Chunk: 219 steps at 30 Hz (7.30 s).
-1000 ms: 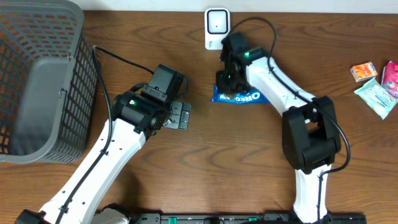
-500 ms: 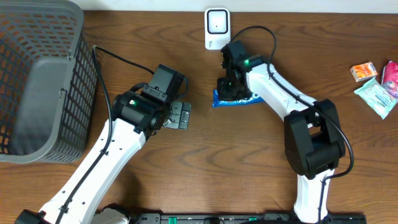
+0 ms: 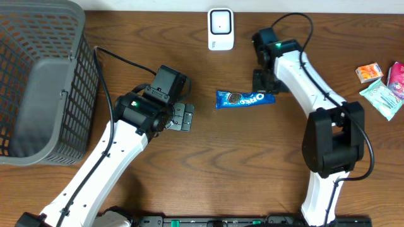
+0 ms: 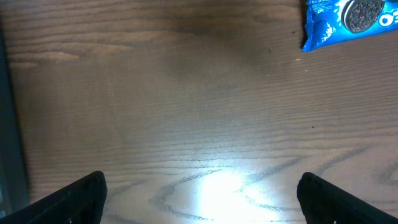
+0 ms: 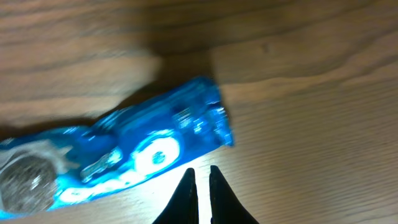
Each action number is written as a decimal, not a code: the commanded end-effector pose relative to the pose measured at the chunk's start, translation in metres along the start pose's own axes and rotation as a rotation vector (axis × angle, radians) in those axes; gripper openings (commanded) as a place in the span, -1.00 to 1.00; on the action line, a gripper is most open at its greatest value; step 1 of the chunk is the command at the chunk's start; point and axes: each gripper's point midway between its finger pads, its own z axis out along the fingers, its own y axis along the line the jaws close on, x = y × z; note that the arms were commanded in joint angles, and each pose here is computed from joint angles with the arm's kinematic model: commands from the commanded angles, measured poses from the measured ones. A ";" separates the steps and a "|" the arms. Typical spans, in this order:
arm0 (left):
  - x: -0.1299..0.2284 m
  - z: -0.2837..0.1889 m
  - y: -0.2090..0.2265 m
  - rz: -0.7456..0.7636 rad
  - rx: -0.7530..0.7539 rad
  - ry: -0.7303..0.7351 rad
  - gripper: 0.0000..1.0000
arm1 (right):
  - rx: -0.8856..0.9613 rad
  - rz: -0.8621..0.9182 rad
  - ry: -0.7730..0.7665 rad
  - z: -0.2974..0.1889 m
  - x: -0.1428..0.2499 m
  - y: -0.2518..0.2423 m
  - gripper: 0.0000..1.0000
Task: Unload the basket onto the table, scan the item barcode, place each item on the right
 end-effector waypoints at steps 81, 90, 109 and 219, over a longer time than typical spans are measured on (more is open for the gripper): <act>0.001 0.001 0.002 0.001 -0.007 0.004 0.96 | -0.742 0.226 0.291 0.035 0.056 0.122 -0.59; 0.001 0.001 0.002 0.001 -0.007 0.004 0.96 | -0.738 -0.007 0.053 0.041 0.024 0.118 0.20; 0.001 0.001 0.002 0.001 -0.007 0.004 0.96 | -0.725 -0.116 0.093 0.051 0.061 0.149 -0.98; 0.001 0.001 0.002 0.001 -0.007 0.004 0.96 | -0.441 0.445 -0.440 -0.220 0.186 -0.143 0.98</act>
